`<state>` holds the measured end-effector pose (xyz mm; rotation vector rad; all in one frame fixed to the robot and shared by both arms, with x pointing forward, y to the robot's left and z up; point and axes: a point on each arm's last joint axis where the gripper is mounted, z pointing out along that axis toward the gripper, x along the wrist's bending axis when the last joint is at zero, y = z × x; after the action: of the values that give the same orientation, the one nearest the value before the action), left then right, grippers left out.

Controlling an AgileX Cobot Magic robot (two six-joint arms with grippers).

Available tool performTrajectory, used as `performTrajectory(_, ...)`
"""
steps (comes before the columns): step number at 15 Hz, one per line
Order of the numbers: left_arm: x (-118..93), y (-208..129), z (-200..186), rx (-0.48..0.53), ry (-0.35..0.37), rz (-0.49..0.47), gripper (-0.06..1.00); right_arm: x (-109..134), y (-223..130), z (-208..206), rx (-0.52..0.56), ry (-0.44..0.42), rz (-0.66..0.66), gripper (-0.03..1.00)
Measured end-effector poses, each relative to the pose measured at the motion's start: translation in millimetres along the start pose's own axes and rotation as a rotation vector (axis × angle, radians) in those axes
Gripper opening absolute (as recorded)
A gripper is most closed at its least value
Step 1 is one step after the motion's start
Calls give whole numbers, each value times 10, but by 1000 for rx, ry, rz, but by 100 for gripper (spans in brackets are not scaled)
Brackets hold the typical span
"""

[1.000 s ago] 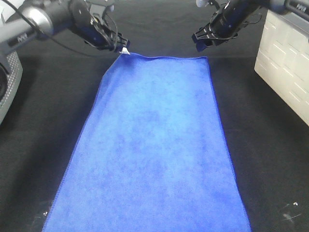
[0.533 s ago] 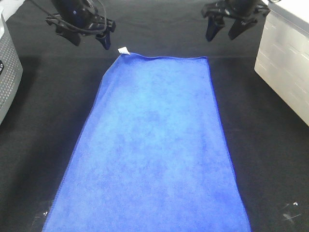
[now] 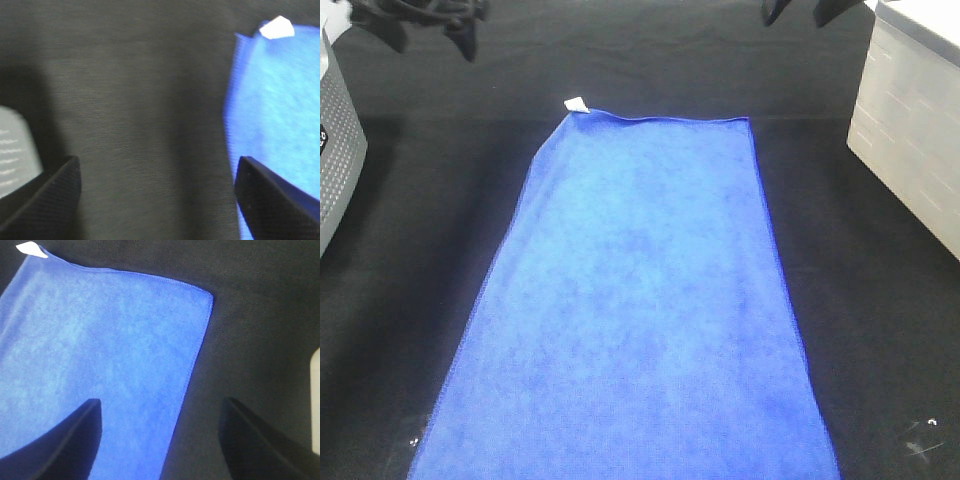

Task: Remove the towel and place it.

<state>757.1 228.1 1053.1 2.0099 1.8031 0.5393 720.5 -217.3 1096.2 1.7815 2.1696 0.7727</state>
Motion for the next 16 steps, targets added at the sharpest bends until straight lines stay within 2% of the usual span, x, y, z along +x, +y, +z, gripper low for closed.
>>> performTrajectory(3,201,67,-310,-53,16,-29,79,44,-46,-349,-24,-24,-9,65)
performTrajectory(6,384,137,-826,-145,11,-69,79,119,-48,-821,-102,-40,-26,65)
performTrajectory(8,454,76,-1098,-154,10,-85,79,163,-96,-1072,-134,-44,-33,65)
performTrajectory(11,584,-248,-1454,-87,21,-105,79,236,-362,-1463,-136,-47,-34,65)
performTrajectory(14,752,-728,-1954,-56,61,-128,79,337,-884,-1977,-143,-47,-35,65)
performTrajectory(16,716,-1072,-2260,-75,72,-123,79,408,-1306,-2331,-175,-47,-40,65)
